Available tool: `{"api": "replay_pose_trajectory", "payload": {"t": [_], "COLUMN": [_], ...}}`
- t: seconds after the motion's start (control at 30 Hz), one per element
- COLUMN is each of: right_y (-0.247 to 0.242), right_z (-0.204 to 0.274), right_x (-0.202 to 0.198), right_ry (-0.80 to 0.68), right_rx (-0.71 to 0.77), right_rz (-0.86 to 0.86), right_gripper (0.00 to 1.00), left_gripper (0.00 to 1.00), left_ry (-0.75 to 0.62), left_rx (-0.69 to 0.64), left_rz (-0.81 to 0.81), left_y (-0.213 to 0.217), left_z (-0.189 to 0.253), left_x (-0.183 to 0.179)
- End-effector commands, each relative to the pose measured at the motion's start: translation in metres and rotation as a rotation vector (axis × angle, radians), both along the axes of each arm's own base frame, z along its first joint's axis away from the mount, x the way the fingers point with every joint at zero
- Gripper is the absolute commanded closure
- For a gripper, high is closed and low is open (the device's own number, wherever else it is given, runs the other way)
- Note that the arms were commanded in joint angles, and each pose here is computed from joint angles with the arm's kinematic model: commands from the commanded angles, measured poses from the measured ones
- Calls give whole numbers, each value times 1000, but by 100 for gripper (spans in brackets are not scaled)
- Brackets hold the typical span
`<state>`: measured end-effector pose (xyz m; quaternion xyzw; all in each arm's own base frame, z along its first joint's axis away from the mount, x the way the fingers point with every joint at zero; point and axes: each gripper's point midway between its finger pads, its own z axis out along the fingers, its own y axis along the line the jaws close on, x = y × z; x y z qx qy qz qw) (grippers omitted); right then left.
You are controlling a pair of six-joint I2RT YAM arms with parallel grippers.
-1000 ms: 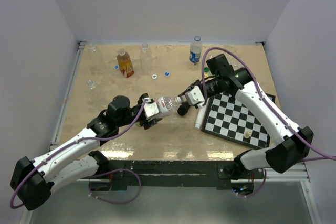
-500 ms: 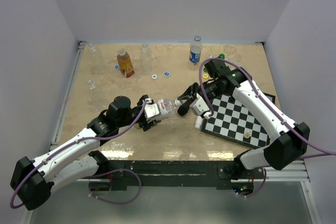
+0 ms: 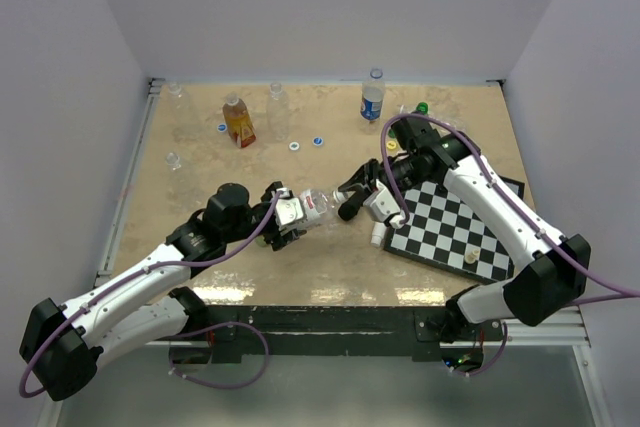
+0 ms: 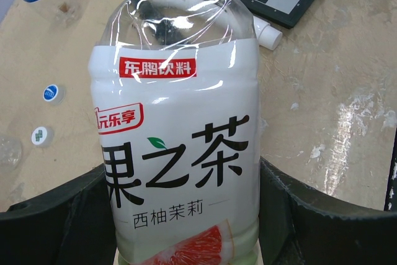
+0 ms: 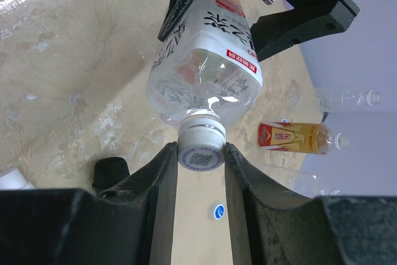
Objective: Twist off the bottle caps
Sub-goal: Unscrew the bottle cap from the plastic bottle.
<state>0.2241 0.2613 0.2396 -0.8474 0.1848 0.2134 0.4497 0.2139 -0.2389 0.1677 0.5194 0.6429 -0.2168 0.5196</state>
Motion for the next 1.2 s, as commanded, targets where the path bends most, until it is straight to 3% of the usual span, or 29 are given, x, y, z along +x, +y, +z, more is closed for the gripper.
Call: {"api": "replay_pose_trajectory", "payload": {"t": [0.0,0.13,0.23,0.27,0.3,0.7,0.77,0.9,1.03,1.17], "right_y": [-8,-9,-11,-11,-12,-31,-33,-39,-38,-33], "right_z": [6,7,9,10,11,18,25,37,19,22], "right_x": [-14,-15,-17,-18,-19,-20,-14,26,4,-1], "right_ry": [25,40,65,72,80,167,288,622,799,896], "right_rx": [10,20,35,41,48,74,77,114,2,4], "right_rz": [-1,-9,-19,-22,-25,-148,-270,-725,-707,-699], "right_gripper": [86,62,36,16,2,2,2,2,2,2], "left_gripper": [100,100,100,100,100,100,100,100,100,100], "left_ry": [-45,-43,-44,-45,-43,-44,-47,-46,-43,-41], "left_rx": [-25,-23,-22,-25,-23,-23,-23,-23,-23,-22], "left_rz": [84,81,82,83,83,84,87,85,84,88], "left_y": [8,7,7,7,7,7,8,8,7,8], "left_z": [15,14,14,15,14,14,15,14,14,13], "left_x": [16,16,16,16,16,16,17,17,17,17]}}
